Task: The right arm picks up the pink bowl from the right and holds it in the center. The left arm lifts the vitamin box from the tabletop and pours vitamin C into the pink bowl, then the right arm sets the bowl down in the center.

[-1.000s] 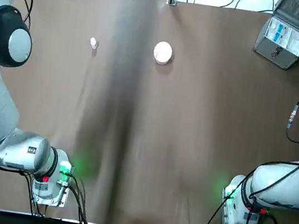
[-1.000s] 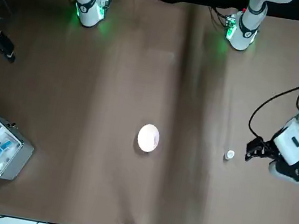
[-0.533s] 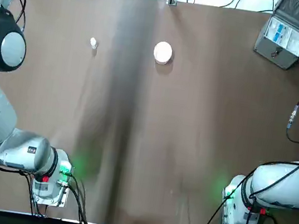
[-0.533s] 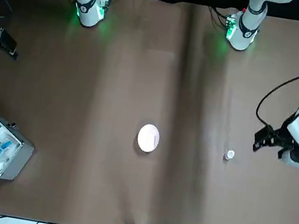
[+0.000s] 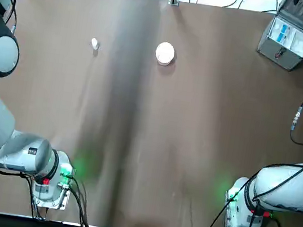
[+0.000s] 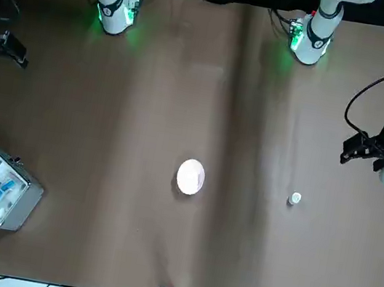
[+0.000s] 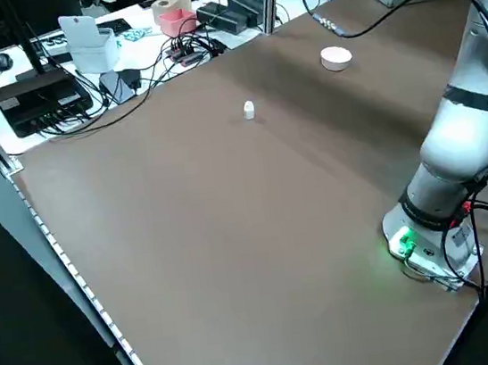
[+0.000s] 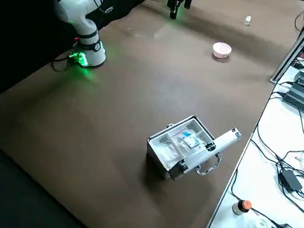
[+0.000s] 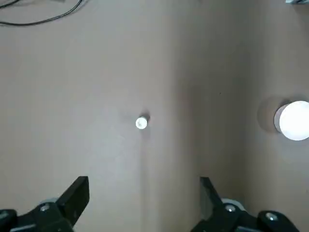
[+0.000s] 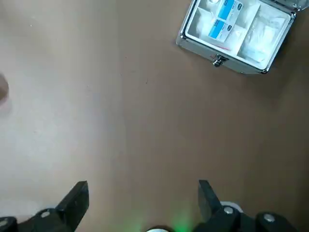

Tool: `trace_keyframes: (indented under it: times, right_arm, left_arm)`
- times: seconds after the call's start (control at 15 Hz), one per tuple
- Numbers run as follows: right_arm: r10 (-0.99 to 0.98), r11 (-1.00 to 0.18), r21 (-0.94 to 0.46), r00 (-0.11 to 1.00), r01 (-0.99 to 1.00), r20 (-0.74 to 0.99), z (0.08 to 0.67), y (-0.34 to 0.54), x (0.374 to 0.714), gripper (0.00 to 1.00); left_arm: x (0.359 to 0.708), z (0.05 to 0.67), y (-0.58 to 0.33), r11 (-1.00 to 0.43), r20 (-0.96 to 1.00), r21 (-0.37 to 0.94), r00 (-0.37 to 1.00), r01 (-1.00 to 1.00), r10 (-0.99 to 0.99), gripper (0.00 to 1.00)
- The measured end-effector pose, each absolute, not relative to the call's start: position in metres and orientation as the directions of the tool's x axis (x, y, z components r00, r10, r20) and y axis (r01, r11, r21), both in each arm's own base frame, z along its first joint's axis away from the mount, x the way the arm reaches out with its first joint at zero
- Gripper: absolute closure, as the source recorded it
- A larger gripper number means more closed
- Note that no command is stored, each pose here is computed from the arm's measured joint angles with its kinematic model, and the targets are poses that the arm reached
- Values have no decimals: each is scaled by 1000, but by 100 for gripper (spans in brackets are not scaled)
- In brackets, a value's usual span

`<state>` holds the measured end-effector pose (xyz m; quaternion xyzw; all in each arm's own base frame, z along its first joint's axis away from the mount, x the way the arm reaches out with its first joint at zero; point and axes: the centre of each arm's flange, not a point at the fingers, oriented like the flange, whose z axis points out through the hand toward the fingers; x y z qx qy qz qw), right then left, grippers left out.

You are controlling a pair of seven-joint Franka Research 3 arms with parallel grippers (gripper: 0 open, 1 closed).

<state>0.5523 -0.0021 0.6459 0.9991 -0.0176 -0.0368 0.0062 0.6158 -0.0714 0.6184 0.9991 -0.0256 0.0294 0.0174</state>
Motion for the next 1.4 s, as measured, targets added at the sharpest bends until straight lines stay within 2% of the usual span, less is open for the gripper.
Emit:
trace_keyframes:
  times: [0.27,0.67,1.07,1.4]
  right_arm:
    - [-31,-999,14,996,-30,-89,645,1,550,0]
    - [-20,-1000,14,995,-19,-93,644,6,550,0]
    - [2,-1000,14,996,3,-92,645,19,550,0]
    - [23,-1000,15,995,25,-95,645,33,549,0]
  left_arm:
    - [611,610,-48,-1000,-12,28,1000,-11,-11,0]
    - [609,613,-45,-999,-9,10,999,44,44,0]
    - [580,640,-49,-998,20,6,998,64,64,0]
    - [576,632,-52,-998,1,1,998,57,57,0]
